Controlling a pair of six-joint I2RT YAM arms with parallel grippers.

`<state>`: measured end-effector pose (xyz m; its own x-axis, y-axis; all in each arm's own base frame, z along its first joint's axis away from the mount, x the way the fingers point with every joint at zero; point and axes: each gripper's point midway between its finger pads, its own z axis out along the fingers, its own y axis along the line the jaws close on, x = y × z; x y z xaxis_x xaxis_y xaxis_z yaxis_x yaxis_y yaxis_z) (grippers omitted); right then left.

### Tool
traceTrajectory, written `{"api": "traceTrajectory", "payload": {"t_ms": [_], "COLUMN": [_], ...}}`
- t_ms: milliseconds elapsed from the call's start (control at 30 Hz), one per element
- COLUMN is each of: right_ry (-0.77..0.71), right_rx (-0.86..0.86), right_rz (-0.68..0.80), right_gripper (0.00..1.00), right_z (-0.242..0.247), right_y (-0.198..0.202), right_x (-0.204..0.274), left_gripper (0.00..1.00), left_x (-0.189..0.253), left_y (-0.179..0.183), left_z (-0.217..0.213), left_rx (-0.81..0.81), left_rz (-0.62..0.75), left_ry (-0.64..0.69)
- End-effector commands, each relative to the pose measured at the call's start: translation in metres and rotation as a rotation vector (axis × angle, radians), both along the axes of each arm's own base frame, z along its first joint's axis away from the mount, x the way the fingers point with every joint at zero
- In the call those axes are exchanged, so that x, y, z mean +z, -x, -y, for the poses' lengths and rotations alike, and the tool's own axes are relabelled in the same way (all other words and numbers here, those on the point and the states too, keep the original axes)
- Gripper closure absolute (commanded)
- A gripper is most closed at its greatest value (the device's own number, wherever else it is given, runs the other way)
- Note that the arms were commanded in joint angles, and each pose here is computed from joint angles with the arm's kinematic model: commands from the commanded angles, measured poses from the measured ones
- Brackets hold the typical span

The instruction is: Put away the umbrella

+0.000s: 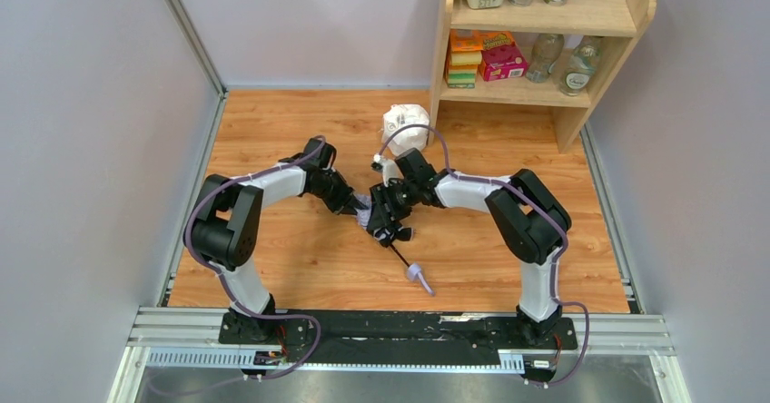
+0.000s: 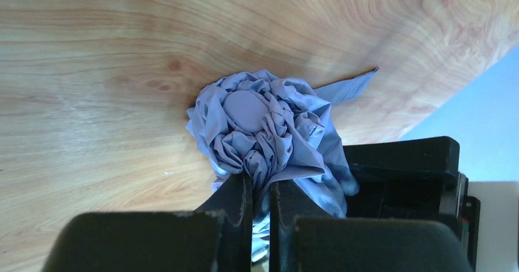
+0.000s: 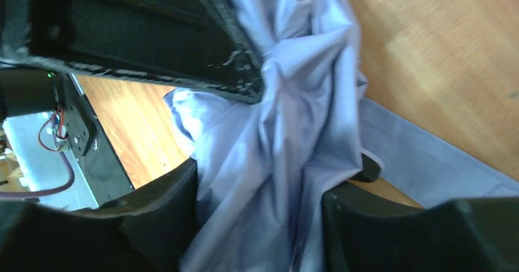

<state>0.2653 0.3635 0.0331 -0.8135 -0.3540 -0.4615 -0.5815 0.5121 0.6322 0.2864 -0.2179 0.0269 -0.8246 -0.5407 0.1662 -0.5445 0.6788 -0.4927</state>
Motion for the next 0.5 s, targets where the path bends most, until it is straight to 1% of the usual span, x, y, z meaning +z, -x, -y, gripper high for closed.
{"api": "traceTrajectory", "payload": {"t_ms": [0, 67, 100, 133, 167, 333, 400, 467], "right_ry": [0.403, 0.402, 0.408, 0.406, 0.438, 0.536, 0.567, 0.591], "right_rx": [-0.038, -0.05, -0.058, -0.059, -0.092, -0.158, -0.189, -0.209], "right_rz": [0.101, 0.248, 0.414, 0.46, 0.521, 0.7, 0.742, 0.746], "right_gripper": [0.31, 0.11, 0.01, 0.0, 0.0, 0.0, 0.0, 0.0], "right_z": [0.061, 0.051, 0.039, 0.034, 0.033, 0.015, 0.005, -0.001], "right_y": [0.015, 0.007, 0.002, 0.002, -0.006, -0.017, -0.021, -0.023], "right_x": [-0.034, -0.003, 0.025, 0.032, 0.037, 0.032, 0.029, 0.02], "left_gripper": [1.0, 1.0, 1.0, 1.0, 1.0, 1.0, 1.0, 1.0], "left_x": [-0.089, -0.089, -0.088, -0.087, -0.087, -0.084, -0.083, -0.083], "left_y": [0.111, 0.112, 0.113, 0.113, 0.113, 0.115, 0.115, 0.115], "left_z": [-0.07, -0.071, -0.071, -0.071, -0.071, -0.072, -0.073, -0.072], "left_rx": [-0.157, -0.156, -0.153, -0.152, -0.15, -0.144, -0.14, -0.134], "left_rz": [-0.352, -0.359, -0.358, -0.358, -0.355, -0.362, -0.365, -0.368], "left_ry": [-0.389, -0.396, -0.392, -0.392, -0.396, -0.398, -0.403, -0.401]}}
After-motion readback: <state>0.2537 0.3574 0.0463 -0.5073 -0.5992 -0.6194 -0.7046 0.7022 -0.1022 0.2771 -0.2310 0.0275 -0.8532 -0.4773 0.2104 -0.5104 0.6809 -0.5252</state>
